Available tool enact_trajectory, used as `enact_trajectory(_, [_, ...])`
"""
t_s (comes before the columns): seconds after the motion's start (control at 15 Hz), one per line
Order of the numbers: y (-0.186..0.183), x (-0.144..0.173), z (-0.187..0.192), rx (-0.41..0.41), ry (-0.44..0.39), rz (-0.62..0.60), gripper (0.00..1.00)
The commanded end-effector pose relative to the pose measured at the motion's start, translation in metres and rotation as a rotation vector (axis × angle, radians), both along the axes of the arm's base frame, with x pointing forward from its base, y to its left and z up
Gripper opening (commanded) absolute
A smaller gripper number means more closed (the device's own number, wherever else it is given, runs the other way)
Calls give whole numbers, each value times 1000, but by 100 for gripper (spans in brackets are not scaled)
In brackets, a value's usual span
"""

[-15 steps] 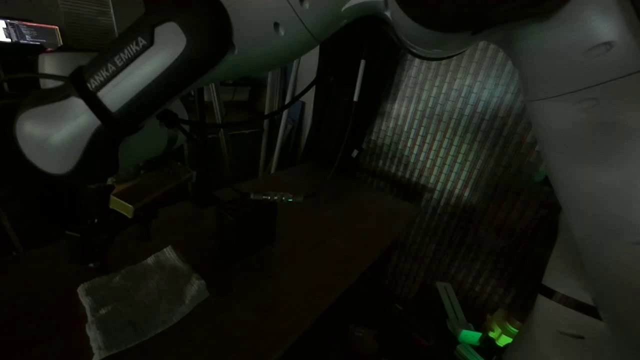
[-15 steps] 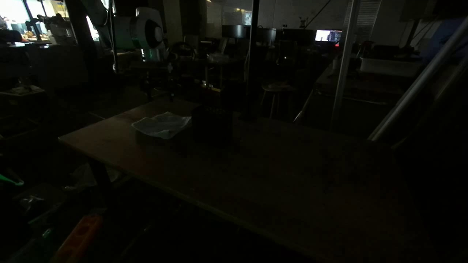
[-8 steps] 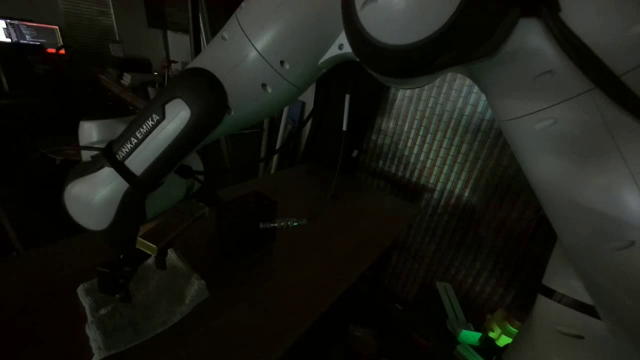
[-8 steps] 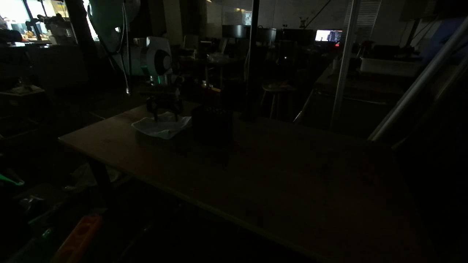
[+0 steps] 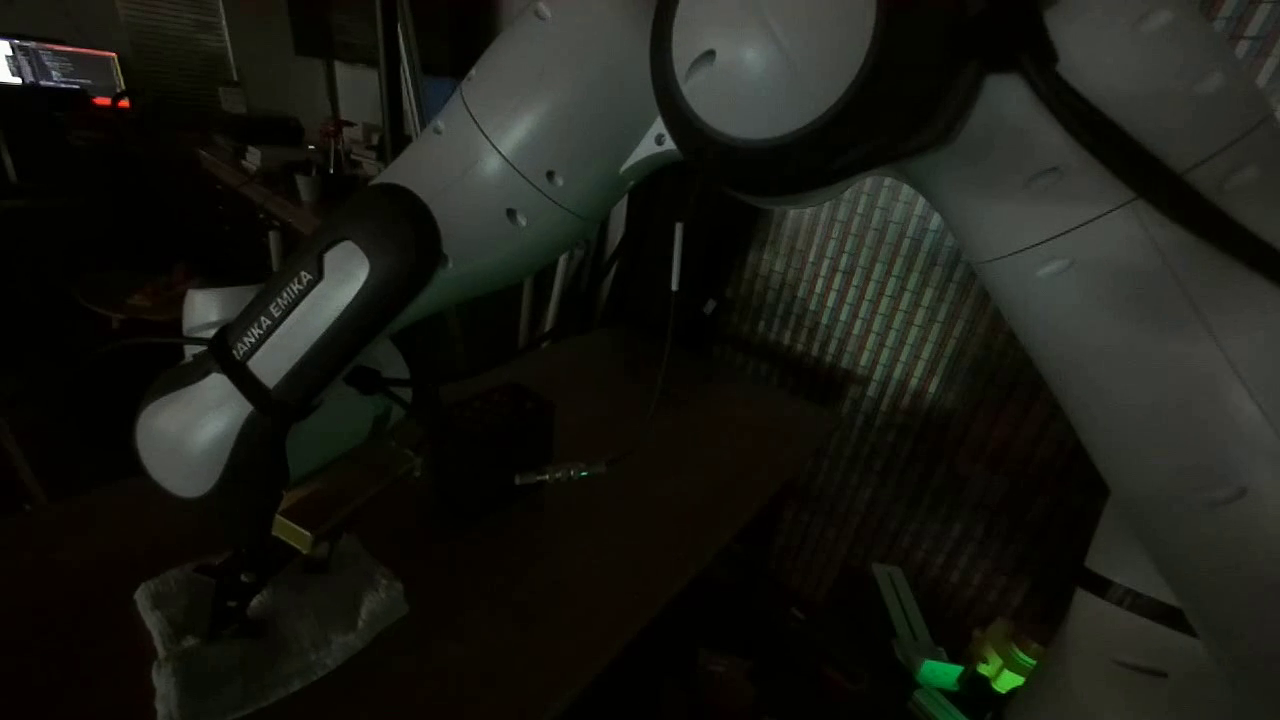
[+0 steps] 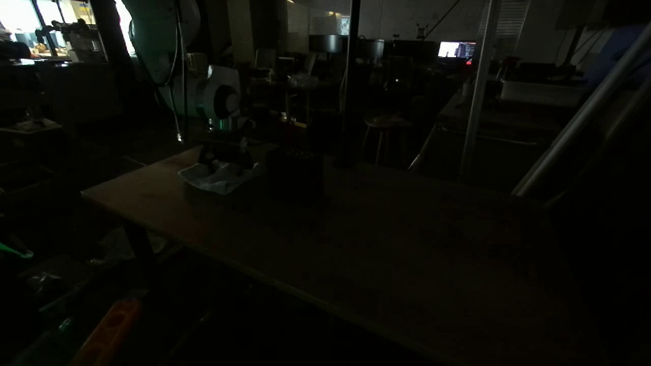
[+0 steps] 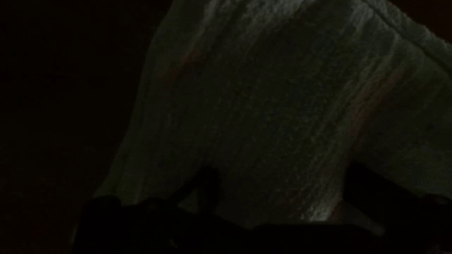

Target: Put the towel in the box then remove the towel and fold it.

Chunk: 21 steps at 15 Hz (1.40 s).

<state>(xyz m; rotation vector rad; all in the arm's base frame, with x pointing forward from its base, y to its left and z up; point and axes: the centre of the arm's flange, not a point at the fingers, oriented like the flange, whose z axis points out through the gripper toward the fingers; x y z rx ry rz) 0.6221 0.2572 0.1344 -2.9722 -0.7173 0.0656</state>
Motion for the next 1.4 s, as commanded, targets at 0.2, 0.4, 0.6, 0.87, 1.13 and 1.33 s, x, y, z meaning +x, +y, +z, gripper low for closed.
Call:
enact_trajectory(0.2, [51, -29, 24, 103, 53, 10, 42])
enact_trajectory(0.4, [73, -44, 57, 114, 55, 18, 20])
enact_trajectory(0.6, [91, -61, 88, 132, 51, 12, 1])
enact_trajectory(0.87, [111, -76, 123, 128, 46, -4, 3])
enact_trajectory(1.13, [123, -88, 169, 94, 33, -30, 3])
enact_trajectory(1.33, [114, -90, 210, 40, 18, -64, 3])
